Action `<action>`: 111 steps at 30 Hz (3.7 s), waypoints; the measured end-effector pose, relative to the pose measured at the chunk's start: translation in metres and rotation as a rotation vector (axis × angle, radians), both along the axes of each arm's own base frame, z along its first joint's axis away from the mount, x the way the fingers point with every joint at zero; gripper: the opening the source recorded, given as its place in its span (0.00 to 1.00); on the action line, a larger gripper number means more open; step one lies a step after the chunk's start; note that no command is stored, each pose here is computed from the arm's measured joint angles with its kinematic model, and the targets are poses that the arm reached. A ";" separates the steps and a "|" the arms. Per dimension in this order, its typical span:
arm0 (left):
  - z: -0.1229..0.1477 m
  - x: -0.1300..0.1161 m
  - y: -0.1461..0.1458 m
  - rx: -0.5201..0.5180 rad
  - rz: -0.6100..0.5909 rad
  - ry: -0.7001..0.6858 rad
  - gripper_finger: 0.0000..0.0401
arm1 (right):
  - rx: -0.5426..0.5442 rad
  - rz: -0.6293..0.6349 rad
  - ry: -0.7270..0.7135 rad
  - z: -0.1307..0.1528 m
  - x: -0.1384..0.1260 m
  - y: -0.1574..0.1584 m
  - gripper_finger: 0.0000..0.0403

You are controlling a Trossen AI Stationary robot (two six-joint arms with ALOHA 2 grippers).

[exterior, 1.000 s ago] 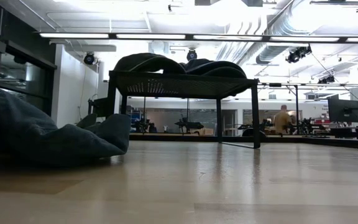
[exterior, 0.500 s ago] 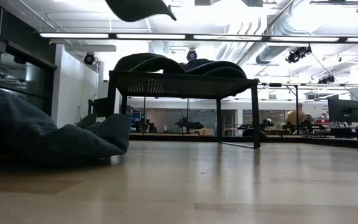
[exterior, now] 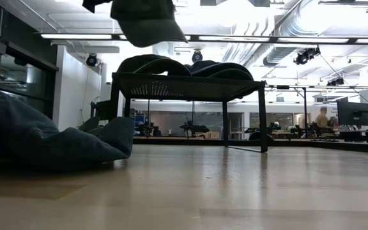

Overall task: Pick & Place hat
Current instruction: Stack the dark green cap on top of the dark green cap on the shelf, then stack the dark blue cap on top of the dark blue cap on the shelf

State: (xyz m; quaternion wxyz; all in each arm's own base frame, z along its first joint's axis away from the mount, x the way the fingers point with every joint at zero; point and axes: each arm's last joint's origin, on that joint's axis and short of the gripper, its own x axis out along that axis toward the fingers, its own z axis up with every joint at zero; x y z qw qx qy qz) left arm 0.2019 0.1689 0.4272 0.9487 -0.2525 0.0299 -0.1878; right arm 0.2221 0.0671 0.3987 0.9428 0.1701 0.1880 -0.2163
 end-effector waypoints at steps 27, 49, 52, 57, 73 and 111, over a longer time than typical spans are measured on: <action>-0.028 0.023 0.023 -0.016 -0.061 0.051 0.00 | 0.001 -0.036 -0.014 0.000 0.000 -0.001 0.35; -0.044 0.014 0.038 -0.033 0.058 0.129 0.00 | -0.010 -0.040 -0.001 -0.001 -0.001 -0.001 0.35; -0.044 0.014 0.038 -0.029 0.074 0.130 0.00 | -0.013 -0.040 0.004 -0.001 -0.001 -0.001 0.35; -0.045 0.014 0.038 -0.002 0.106 0.135 0.00 | -0.013 -0.039 0.005 -0.001 -0.001 -0.001 0.35; -0.054 0.017 0.037 0.064 0.210 0.194 0.01 | -0.001 -0.014 0.015 -0.002 -0.001 -0.001 0.35; -0.059 0.019 0.041 0.177 0.447 0.274 0.48 | 0.017 0.012 0.023 -0.002 -0.001 0.000 0.35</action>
